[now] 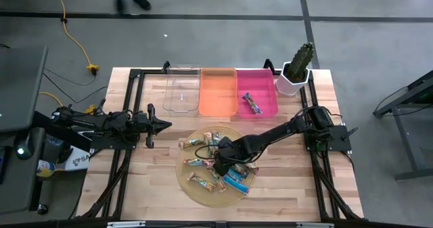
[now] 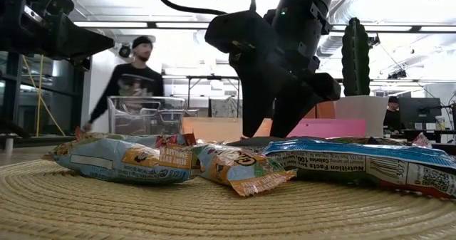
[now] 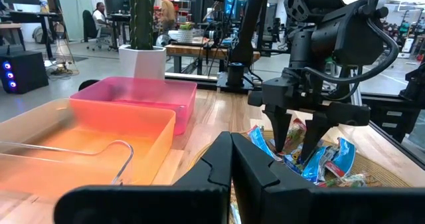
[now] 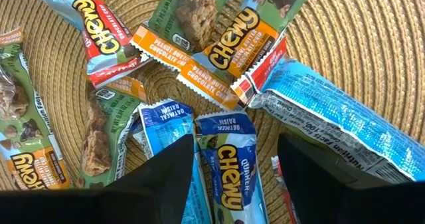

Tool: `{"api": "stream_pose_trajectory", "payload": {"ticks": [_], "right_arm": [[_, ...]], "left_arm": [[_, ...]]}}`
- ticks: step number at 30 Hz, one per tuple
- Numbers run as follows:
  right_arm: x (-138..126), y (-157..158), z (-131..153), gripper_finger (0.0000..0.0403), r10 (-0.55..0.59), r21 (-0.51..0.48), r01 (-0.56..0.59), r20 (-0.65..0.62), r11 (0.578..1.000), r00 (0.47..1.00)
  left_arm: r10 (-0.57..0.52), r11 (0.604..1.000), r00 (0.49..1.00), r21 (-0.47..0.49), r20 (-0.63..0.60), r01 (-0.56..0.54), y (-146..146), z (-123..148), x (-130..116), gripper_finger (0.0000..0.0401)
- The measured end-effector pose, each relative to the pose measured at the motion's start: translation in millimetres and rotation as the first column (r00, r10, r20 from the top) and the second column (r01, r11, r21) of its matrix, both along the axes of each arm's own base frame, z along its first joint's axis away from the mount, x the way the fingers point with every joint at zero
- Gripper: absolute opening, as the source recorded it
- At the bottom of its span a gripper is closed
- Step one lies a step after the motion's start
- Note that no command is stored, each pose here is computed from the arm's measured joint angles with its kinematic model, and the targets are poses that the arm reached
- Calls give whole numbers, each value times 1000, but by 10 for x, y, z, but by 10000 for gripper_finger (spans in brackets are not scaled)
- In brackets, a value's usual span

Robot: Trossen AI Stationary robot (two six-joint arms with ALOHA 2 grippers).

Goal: Pick and place Granola Bars by type
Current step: Put the blue granola bar into the pink bin

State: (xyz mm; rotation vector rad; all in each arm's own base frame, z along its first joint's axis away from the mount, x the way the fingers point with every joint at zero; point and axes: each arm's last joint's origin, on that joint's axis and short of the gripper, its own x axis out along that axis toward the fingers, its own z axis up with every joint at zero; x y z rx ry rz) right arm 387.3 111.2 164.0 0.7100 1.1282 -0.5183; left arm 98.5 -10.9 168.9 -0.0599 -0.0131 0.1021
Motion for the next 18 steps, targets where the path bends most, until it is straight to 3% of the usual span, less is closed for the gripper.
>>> {"api": "stream_pose_trajectory", "payload": {"ticks": [9, 18], "right_arm": [[-1, 9, -11, 205, -1, 8, 1, -4, 1000, 1000], [83, 51, -222, 204, -2, 60, 2, -10, 998, 1000]], "left_arm": [[0, 1000, 1000, 0, 0, 0, 0, 0, 0, 1], [0, 1000, 1000, 0, 0, 0, 0, 0, 0, 1]]}}
